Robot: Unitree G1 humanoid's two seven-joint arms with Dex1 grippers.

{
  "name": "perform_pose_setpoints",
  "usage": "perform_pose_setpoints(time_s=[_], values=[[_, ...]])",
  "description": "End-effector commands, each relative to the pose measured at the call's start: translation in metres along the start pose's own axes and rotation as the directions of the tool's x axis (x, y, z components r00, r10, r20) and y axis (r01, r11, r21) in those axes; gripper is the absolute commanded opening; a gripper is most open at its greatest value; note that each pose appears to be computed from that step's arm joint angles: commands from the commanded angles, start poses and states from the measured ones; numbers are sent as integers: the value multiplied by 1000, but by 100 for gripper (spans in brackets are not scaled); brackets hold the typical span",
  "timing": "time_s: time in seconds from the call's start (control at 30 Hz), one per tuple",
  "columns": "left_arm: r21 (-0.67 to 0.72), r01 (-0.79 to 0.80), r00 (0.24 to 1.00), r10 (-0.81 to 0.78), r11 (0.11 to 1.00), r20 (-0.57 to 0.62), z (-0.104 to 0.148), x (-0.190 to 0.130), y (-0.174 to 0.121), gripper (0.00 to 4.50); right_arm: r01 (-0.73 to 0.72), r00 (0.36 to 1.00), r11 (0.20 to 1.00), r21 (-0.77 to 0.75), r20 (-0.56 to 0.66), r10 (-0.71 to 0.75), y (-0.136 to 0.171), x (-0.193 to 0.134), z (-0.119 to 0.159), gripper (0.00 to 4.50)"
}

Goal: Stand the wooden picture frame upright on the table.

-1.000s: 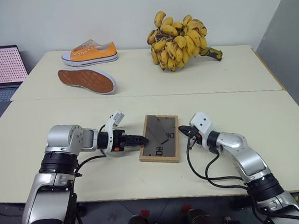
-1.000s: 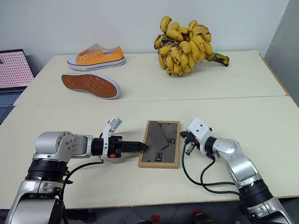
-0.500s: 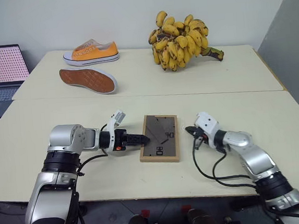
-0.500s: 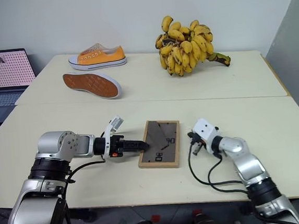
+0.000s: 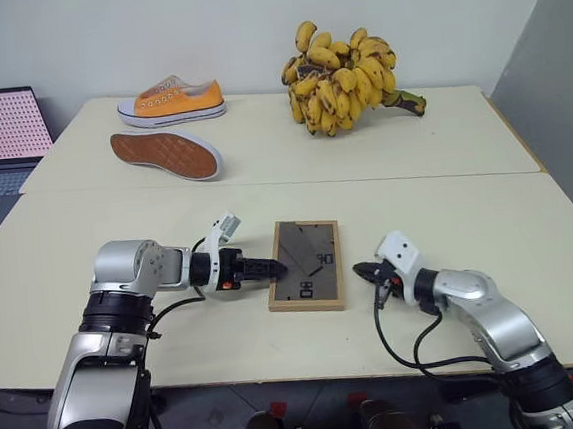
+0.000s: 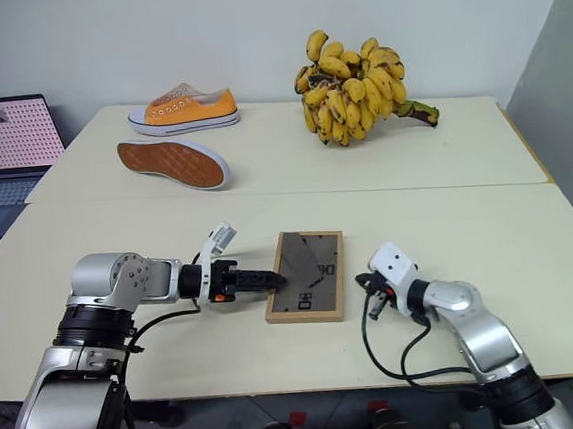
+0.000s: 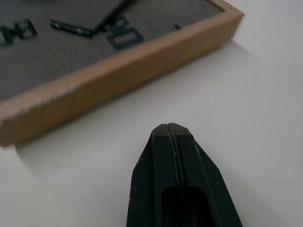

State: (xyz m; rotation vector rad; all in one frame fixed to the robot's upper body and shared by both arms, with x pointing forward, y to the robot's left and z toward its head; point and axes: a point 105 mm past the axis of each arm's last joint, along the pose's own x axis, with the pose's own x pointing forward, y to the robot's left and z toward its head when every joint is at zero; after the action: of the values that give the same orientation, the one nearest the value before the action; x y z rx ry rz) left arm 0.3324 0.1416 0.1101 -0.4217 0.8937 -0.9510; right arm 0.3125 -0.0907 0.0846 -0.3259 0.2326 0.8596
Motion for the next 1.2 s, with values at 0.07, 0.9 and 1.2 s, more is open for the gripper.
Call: perform_pose_setpoints(time_s=[0.07, 0.9, 1.2], values=[[30, 18, 1000, -18, 999, 20, 10, -1, -8, 301, 20, 996, 1000, -6, 84, -19, 3, 14, 29, 0], [17, 92, 991, -93, 996, 93, 22, -16, -21, 235, 50, 993, 998, -28, 108, -46, -10, 34, 39, 0], [3, 145, 982, -144, 989, 124, 30, -17, -31, 139, 58, 992, 998, -35, 116, -54, -13, 35, 40, 0]])
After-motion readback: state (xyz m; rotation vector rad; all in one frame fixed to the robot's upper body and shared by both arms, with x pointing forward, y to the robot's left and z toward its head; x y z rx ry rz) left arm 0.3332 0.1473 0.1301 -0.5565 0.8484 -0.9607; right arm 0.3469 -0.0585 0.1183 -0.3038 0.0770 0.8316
